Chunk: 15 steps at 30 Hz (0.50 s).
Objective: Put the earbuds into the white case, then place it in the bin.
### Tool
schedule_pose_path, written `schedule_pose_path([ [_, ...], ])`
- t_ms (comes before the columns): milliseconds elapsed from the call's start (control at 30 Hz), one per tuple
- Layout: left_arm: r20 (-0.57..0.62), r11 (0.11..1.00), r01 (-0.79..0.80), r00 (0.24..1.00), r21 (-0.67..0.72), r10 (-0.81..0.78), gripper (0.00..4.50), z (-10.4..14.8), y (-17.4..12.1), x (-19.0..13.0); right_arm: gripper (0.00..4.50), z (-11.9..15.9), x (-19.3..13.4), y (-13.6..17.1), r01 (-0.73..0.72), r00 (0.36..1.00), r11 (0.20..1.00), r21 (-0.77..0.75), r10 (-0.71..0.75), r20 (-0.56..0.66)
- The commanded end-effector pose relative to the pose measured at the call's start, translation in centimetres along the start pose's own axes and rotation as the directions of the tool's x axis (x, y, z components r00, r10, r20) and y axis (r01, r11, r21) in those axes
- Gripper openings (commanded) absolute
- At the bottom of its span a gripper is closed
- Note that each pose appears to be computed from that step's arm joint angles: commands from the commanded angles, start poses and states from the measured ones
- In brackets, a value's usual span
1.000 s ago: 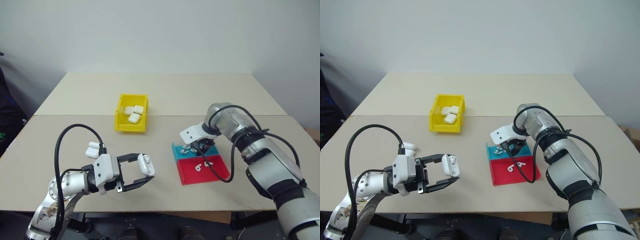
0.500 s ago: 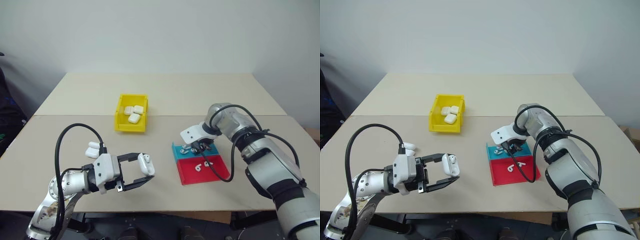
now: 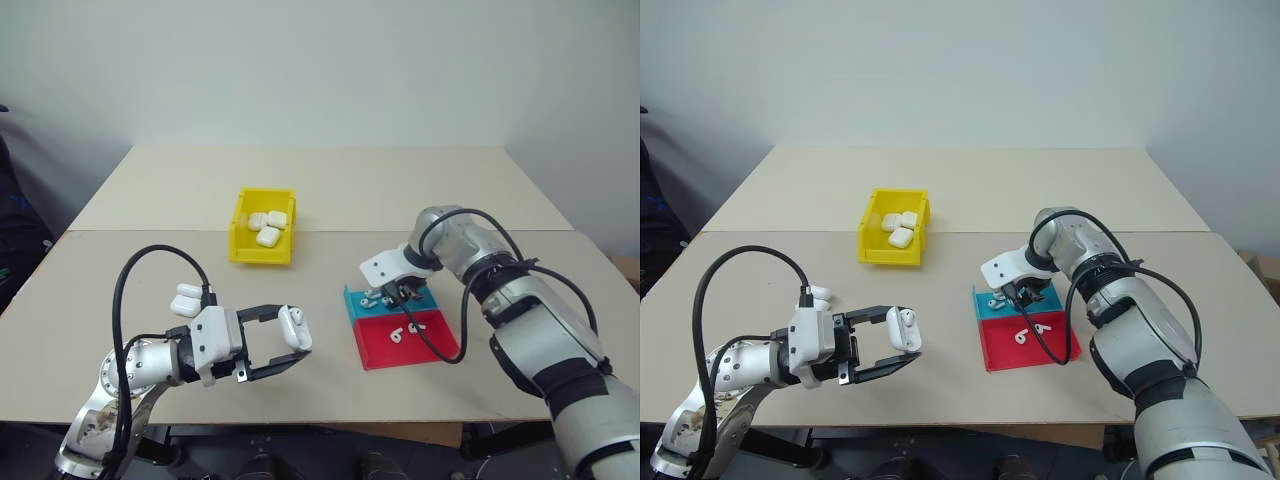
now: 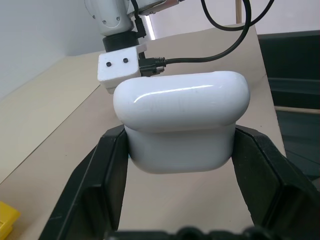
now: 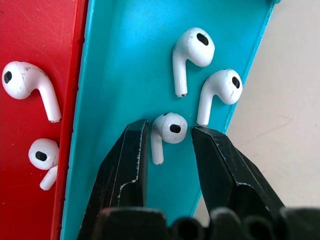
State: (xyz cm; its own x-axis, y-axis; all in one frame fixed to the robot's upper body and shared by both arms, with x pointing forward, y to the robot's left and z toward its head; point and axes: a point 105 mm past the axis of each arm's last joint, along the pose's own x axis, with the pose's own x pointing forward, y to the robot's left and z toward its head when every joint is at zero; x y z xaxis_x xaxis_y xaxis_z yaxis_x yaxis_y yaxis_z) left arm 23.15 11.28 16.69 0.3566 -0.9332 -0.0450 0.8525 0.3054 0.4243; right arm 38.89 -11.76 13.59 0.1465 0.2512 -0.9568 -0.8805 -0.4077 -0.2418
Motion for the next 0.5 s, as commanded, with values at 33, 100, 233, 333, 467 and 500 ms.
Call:
schedule_pose_path([
  [33,0.022,0.999,-0.002,1.0,0.045,0.001,2.79,0.73,0.16,0.05,1.71,0.62,-1.09,-0.75,0.036,0.999,0.999,-0.038,-0.036,0.006],
  [100,0.021,0.999,-0.003,1.0,0.045,0.002,2.79,0.7,0.17,0.06,1.71,0.59,-1.04,-0.69,0.029,1.0,0.999,-0.034,-0.029,0.006],
  [233,0.02,0.999,-0.003,1.0,0.044,0.002,2.79,0.66,0.12,0.06,1.33,0.4,-0.91,-0.59,0.028,1.0,0.999,-0.033,-0.028,0.0],
  [333,0.017,0.999,-0.002,1.0,0.045,0.001,2.79,0.6,0.08,0.05,1.15,0.49,-0.86,-0.59,0.032,0.999,0.999,-0.035,-0.031,0.007],
  [467,0.019,0.999,-0.002,1.0,0.044,0.001,2.79,0.63,0.11,0.07,1.15,0.45,-0.9,-0.6,0.034,0.999,0.999,-0.034,-0.034,0.005],
  [500,0.019,0.999,-0.002,1.0,0.045,0.001,2.79,0.63,0.13,0.07,1.15,0.4,-0.9,-0.62,0.036,0.999,0.999,-0.031,-0.036,0.003],
])
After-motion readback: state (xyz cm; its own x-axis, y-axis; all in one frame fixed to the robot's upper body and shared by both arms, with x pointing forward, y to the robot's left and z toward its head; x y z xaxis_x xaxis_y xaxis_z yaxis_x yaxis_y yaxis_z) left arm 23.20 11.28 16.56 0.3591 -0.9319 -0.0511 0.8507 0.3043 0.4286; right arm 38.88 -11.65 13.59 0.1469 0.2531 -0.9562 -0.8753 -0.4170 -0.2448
